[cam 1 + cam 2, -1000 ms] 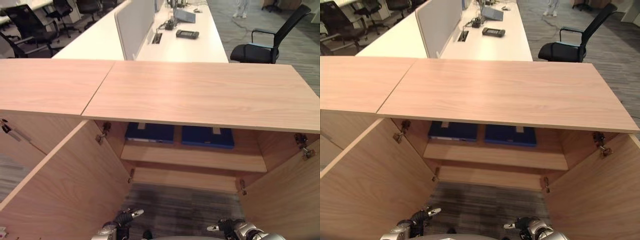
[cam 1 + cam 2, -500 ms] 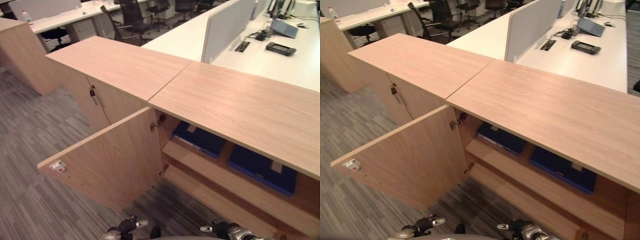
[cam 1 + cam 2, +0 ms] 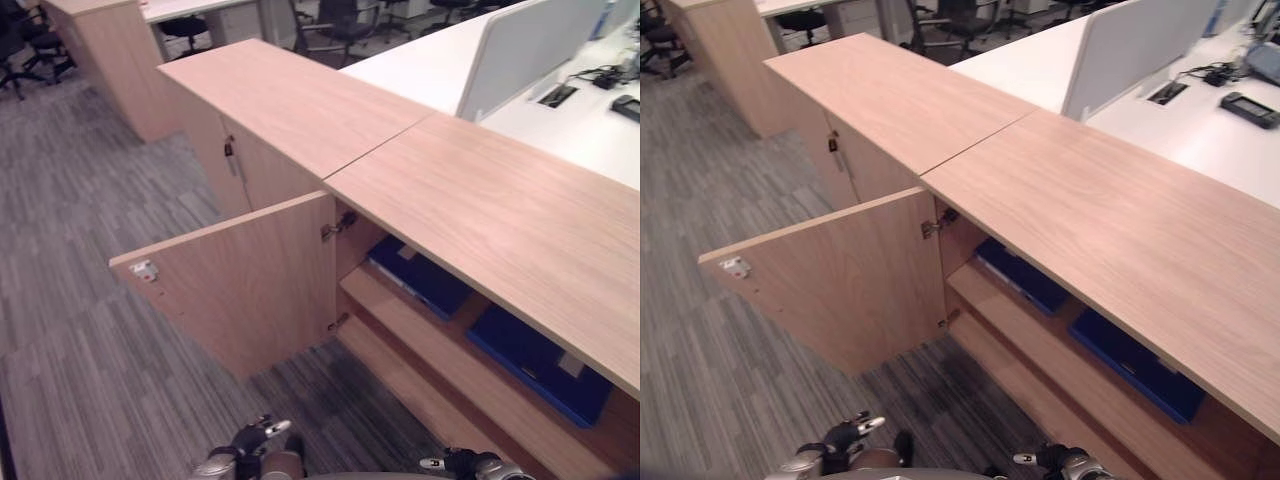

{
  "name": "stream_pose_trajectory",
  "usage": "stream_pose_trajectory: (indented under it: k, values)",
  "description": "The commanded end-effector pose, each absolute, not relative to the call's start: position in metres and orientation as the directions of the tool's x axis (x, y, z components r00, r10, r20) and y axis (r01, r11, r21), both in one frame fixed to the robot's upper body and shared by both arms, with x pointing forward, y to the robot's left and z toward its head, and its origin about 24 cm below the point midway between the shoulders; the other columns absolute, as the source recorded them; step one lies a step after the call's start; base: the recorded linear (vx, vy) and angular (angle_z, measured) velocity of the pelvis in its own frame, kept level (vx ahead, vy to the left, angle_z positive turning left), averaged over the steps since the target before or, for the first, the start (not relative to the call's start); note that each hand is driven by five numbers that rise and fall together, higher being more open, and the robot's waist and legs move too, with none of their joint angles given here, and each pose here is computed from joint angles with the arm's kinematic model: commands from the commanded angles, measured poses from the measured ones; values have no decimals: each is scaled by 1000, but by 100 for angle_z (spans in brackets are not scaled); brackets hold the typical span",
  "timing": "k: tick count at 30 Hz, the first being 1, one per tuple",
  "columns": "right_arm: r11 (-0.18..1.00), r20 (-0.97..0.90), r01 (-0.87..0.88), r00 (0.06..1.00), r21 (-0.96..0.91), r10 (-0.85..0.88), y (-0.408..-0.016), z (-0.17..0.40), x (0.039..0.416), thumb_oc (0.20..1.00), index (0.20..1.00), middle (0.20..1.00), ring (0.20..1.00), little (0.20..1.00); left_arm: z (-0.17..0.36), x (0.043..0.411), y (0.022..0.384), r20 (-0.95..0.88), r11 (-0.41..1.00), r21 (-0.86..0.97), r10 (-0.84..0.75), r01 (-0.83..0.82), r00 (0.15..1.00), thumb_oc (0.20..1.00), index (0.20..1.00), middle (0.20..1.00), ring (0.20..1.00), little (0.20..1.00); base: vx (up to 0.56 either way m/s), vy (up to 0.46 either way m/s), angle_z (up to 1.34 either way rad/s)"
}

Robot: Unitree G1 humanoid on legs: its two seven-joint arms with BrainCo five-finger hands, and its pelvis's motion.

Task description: Put the empty folder in the office cabinet

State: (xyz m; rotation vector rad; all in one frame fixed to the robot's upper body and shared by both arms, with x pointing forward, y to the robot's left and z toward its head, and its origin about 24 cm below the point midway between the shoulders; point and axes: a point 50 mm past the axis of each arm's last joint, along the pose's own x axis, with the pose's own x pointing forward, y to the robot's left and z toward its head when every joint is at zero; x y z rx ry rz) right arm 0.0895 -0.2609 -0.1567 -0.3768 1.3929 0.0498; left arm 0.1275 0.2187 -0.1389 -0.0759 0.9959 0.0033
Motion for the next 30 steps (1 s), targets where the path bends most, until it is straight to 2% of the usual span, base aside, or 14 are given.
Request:
stream_pose_trajectory:
  k: [1,4,6,7,8,10,18,24,26,30]
  values:
    - [946,-966,-236,188,-221,-178,-257,-157,95,1000,1000,1000,1000,1000,-123,147,242,-781,999,-3,29,-51,624,1000,1000,1000,1000,1000,14,66,28]
    - [959,-969,-195,178,-207,-173,-256,-159,88,1000,1000,1000,1000,1000,-93,174,277,-679,987,96,157,-125,717,1000,1000,1000,1000,1000,25,90,11]
    - [960,-971,-199,173,-196,-163,-253,-160,86,1000,1000,1000,1000,1000,-85,180,285,-650,983,119,185,-142,737,1000,1000,1000,1000,1000,56,54,4]
    - [965,-977,-199,155,-173,-143,-248,-162,80,1000,1000,1000,1000,1000,-61,197,303,-561,967,174,251,-184,789,1000,1000,1000,1000,1000,50,50,1]
    - [965,-977,-199,156,-172,-143,-248,-162,80,1000,1000,1000,1000,1000,-61,197,303,-561,967,174,252,-184,789,1000,1000,1000,1000,1000,95,87,-1]
    - [967,-980,-204,158,-149,-118,-241,-164,80,1000,1000,1000,1000,1000,-30,222,324,-448,939,259,326,-228,833,1000,1000,1000,1000,1000,61,76,-6]
    - [963,-981,-233,167,-136,-98,-236,-165,82,1000,1000,1000,1000,1000,40,280,358,-248,863,387,436,-324,865,1000,1000,1000,1000,1000,40,53,-11]
    - [968,-981,-210,159,-140,-107,-239,-165,76,1000,1000,1000,1000,1000,72,317,352,-204,841,460,413,-286,888,1000,1000,1000,1000,1000,35,44,-23]
    - [968,-982,-207,152,-145,-114,-240,-165,74,1000,1000,1000,1000,1000,84,338,335,-188,836,490,378,-247,906,1000,1000,1000,1000,1000,1,11,-3]
    - [969,-982,-197,144,-148,-120,-240,-166,70,1000,1000,1000,1000,1000,88,355,312,-182,847,494,323,-198,929,1000,1000,1000,1000,1000,1,16,-6]
